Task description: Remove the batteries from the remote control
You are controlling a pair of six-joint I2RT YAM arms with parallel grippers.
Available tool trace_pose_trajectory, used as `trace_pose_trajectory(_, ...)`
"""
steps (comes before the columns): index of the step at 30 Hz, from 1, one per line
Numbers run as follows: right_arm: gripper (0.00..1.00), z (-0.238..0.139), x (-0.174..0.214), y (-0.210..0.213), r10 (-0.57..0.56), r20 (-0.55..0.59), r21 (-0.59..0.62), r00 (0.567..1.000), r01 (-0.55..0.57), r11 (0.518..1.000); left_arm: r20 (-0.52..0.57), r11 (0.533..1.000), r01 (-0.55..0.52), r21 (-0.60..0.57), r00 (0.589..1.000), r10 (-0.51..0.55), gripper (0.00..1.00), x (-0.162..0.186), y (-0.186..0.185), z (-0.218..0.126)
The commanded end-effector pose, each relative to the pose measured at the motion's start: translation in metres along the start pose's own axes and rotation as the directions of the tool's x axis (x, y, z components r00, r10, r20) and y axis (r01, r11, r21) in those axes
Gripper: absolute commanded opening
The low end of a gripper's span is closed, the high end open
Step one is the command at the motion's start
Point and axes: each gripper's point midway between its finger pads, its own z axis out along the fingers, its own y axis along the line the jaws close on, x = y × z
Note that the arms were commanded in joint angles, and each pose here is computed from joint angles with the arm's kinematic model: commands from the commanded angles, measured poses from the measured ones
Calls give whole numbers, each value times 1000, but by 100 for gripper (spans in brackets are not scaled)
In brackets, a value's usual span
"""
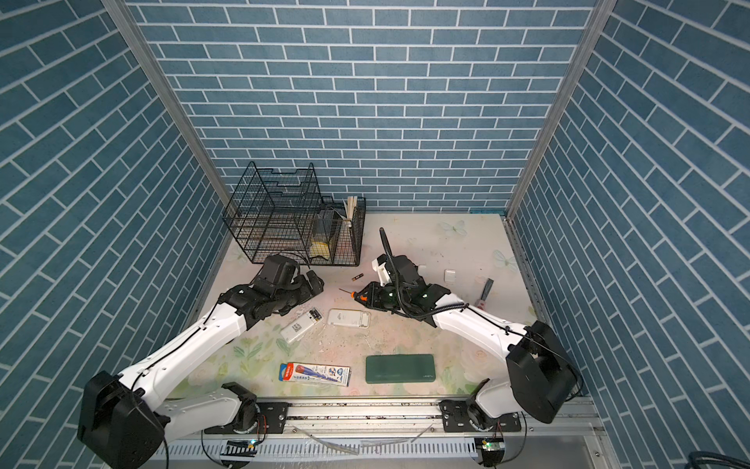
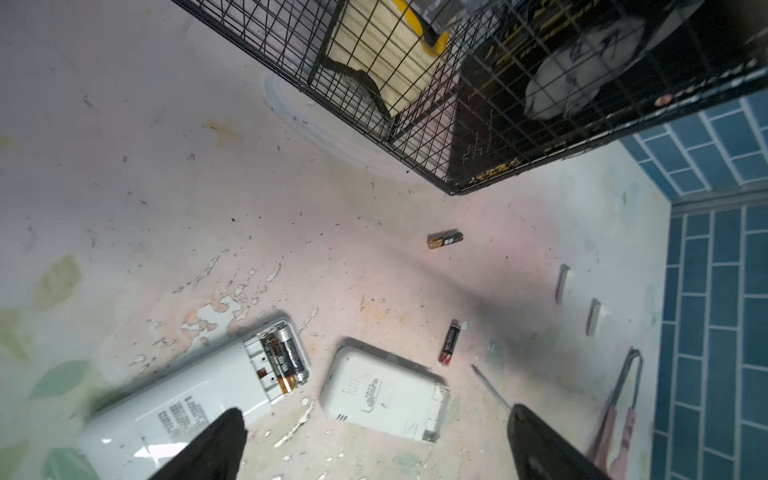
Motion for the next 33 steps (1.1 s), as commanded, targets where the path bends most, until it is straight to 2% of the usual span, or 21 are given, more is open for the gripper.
trace_pose_trajectory(1,0,-20,-3,6,-37,-13,57,999,38,998,-159,972,-218,-88,966,202,100,31,28,4)
trace_pose_trajectory(6,0,-24,-5,7,-40,-23,85,999,42,995,-195,928,-321,-189,939,285,100,37,55,3)
trace_pose_trajectory(14,0,-22,-11,10,-43,-23,94,999,45,995,-277,866,-434,-248,889,366,100,54,76,17)
trace_pose_trajectory(28,0,-16,-12,10,-35,-22,77,999,37,996,-392,816,-491,-305,845,363,100,74,99,49)
trace_pose_trajectory(33,0,-13,-13,12,-36,-30,65,999,37,997,-405,798,-499,-340,843,354,99,73,104,56)
